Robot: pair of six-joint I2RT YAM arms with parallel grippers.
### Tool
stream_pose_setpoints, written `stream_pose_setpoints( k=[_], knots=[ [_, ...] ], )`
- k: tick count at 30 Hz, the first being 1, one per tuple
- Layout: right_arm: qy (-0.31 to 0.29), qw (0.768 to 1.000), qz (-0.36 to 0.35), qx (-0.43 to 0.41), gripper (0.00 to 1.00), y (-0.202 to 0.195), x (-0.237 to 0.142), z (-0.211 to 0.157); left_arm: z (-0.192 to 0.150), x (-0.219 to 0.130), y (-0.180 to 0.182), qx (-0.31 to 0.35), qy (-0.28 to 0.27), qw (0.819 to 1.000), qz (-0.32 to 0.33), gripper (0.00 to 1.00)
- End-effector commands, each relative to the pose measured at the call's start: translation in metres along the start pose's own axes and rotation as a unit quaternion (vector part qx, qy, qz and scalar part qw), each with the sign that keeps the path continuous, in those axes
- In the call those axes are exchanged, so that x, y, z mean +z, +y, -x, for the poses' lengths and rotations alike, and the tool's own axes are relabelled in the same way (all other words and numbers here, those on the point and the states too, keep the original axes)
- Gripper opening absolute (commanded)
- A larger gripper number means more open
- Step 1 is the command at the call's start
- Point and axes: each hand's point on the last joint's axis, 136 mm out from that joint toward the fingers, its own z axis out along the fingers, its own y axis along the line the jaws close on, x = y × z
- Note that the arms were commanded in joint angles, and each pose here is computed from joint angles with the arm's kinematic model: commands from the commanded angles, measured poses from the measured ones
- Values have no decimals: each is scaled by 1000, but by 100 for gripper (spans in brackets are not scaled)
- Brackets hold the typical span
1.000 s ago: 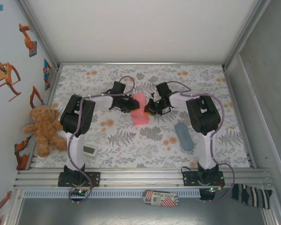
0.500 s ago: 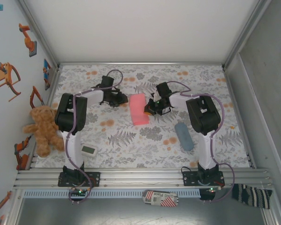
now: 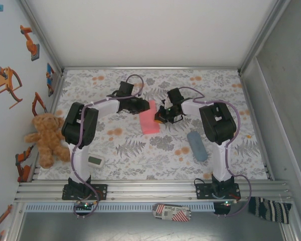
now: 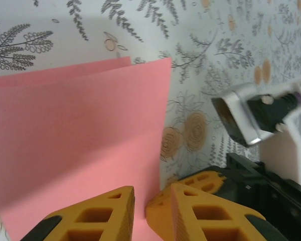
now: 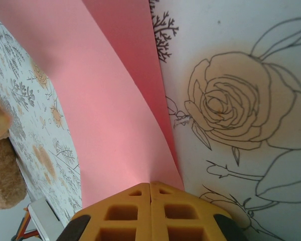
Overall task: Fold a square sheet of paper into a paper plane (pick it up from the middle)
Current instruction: First fold the square sheet of paper in half at the center of the table.
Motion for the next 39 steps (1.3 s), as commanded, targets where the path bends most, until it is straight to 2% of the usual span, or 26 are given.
stream_pose_setpoints(
  k=[1, 8, 16, 25, 30, 39],
  knots=[
    [76, 965, -222, 113, 0, -141, 22, -67, 7, 9, 10, -20, 4, 1000, -1, 27],
    [75, 966, -221, 113, 0, -140, 22, -66, 20, 11, 51, -55, 3, 998, 26, 27],
    [73, 967, -219, 111, 0, -139, 22, -65, 49, -6, 101, -103, -8, 991, 89, 26],
    [74, 967, -217, 113, 0, -138, 21, -67, 70, -45, 37, -66, -63, 995, 42, 25],
    [74, 967, -217, 114, 0, -139, 22, -67, 47, -26, 10, -64, -55, 996, 11, 26],
    [76, 966, -219, 115, 0, -143, 23, -70, 35, 6, 32, -84, -26, 995, 48, 26]
  ],
)
